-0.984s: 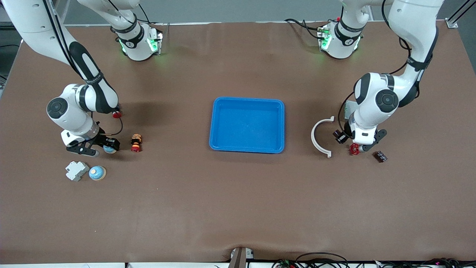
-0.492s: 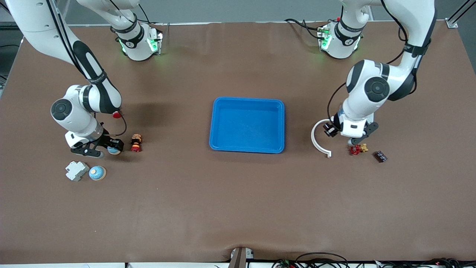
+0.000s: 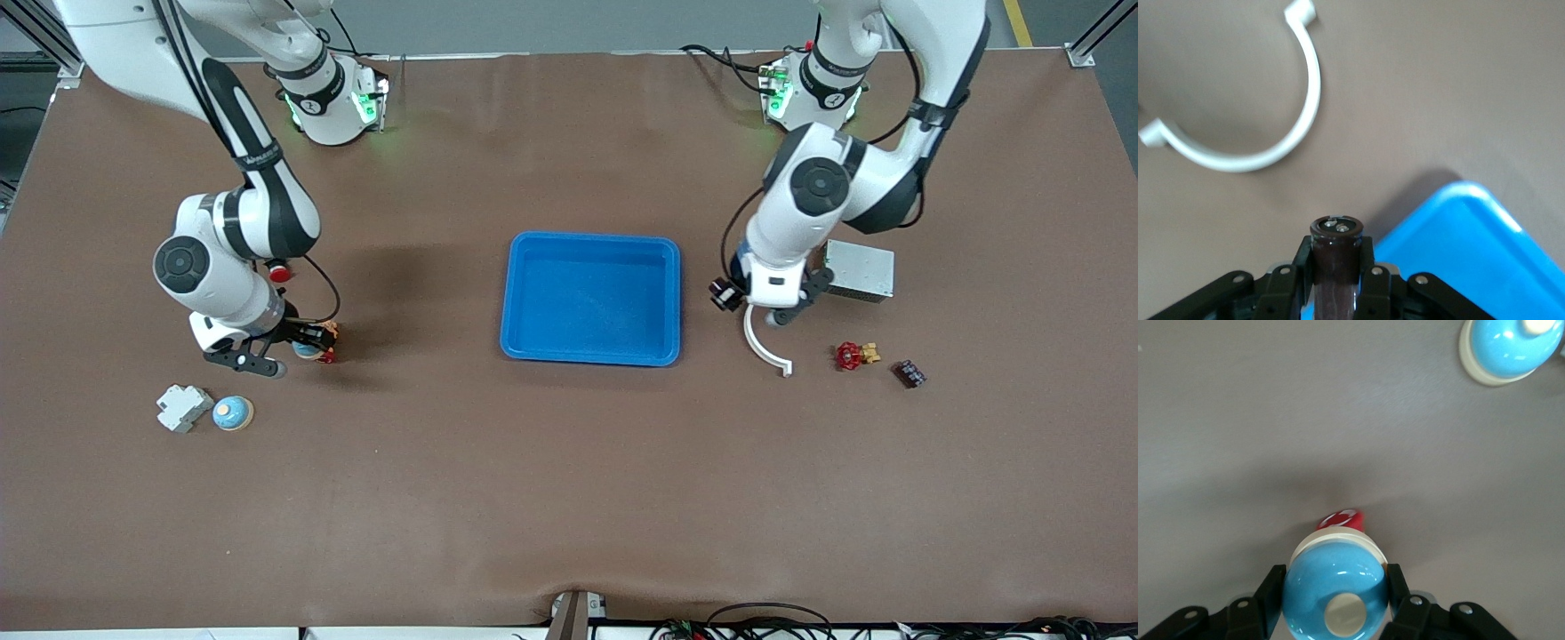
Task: Place electrolytic capacitor and blue bell in tray
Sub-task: 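Place the capacitor in the tray while the right gripper carries the bell, then move the left gripper to the second capacitor near the red valve, then grasp the second brown capacitor with the left gripper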
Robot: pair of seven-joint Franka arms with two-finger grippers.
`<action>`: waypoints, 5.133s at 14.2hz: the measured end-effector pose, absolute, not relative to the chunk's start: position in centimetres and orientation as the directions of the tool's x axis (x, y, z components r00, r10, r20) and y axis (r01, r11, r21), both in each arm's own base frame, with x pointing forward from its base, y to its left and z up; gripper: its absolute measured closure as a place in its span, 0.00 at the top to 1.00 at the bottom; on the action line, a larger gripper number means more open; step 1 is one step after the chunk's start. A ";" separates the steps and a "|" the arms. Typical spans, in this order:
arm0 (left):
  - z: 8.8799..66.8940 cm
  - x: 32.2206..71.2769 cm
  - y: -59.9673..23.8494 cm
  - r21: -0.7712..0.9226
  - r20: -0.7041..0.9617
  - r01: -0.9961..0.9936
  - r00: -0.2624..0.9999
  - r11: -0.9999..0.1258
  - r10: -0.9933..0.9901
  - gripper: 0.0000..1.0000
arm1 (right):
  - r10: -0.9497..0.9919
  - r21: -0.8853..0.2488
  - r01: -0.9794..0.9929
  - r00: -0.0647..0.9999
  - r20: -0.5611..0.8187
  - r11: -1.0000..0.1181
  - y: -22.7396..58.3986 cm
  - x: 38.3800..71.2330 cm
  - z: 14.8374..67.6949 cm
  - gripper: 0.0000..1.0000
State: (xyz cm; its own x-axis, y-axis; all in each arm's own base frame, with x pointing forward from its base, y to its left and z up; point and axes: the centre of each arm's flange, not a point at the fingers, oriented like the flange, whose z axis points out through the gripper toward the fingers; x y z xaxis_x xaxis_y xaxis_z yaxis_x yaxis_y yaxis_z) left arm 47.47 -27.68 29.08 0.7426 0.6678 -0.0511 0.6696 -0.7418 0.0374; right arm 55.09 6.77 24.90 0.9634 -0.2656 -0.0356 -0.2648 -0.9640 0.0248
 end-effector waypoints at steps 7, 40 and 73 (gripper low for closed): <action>25.6 44.6 -34.9 -0.011 -0.111 0.716 0.693 -0.698 0.712 0.30 | -0.406 0.161 -0.403 0.914 0.016 -0.901 20.6 52.8 28.9 0.66; 38.0 60.6 -15.1 -0.105 -0.097 0.497 0.857 -0.861 0.506 1.00 | -0.687 0.179 -0.680 0.726 0.030 -0.711 49.9 42.3 21.8 0.66; 20.1 61.6 8.3 0.011 0.087 0.430 0.899 -0.903 0.429 0.34 | -0.727 0.182 -0.722 0.685 0.046 -0.668 52.4 41.0 18.4 0.66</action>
